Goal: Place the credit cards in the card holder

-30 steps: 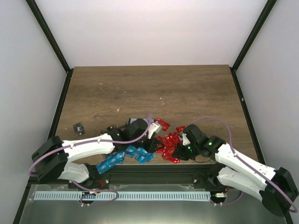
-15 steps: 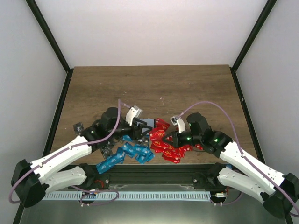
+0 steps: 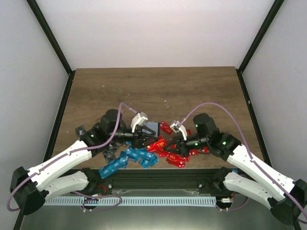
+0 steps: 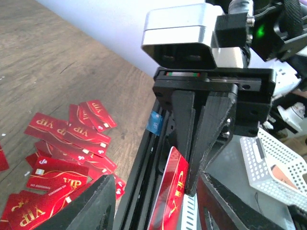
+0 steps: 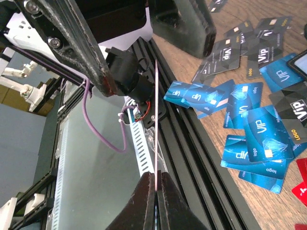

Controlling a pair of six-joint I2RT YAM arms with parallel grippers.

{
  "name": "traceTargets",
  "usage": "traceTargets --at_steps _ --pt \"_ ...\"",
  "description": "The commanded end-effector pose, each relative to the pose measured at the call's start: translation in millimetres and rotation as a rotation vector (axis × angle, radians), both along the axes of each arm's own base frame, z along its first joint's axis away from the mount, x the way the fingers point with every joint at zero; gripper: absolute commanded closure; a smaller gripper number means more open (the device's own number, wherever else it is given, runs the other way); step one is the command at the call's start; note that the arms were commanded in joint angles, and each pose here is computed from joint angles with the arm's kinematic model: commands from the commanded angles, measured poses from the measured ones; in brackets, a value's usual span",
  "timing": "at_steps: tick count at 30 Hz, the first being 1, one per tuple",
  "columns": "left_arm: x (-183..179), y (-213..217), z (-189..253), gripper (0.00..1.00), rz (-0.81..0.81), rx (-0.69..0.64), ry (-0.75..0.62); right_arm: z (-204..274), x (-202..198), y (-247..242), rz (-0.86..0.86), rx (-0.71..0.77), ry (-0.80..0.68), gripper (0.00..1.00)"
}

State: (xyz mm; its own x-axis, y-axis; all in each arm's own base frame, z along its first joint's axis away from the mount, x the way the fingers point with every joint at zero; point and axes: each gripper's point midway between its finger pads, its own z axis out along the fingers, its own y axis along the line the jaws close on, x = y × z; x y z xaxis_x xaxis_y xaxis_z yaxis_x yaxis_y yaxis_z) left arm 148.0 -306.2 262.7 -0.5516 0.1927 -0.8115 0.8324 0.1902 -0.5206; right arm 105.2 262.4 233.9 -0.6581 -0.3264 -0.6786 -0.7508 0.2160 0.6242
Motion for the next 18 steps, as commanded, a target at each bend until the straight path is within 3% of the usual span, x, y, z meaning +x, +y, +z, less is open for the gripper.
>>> traceTargets --at_steps 1,7,9,12,15,16,18 --pt "-19 -4 15 0.57 -0.101 -0.041 -0.007 23 -9 2 0.07 0.062 -0.054 0.99" --pt "-25 -13 5 0.82 -0.141 -0.02 0.017 28 -7 2 0.067 0.07 -0.07 0.99" --pt "-24 -14 5 0.95 -0.134 -0.019 0.013 28 -5 2 0.055 0.063 -0.072 0.99" --pt "-14 -14 10 0.96 -0.075 -0.036 0.011 27 3 2 0.015 0.043 -0.074 0.99" --pt "0 -15 20 0.96 0.02 -0.069 0.017 26 20 2 -0.095 0.021 -0.065 0.44" --pt "7 -13 24 0.96 0.067 -0.083 0.019 27 26 2 -0.13 0.029 -0.065 0.32" --pt "20 -11 33 0.96 0.153 -0.121 0.029 31 33 4 -0.182 0.086 -0.056 0.22"
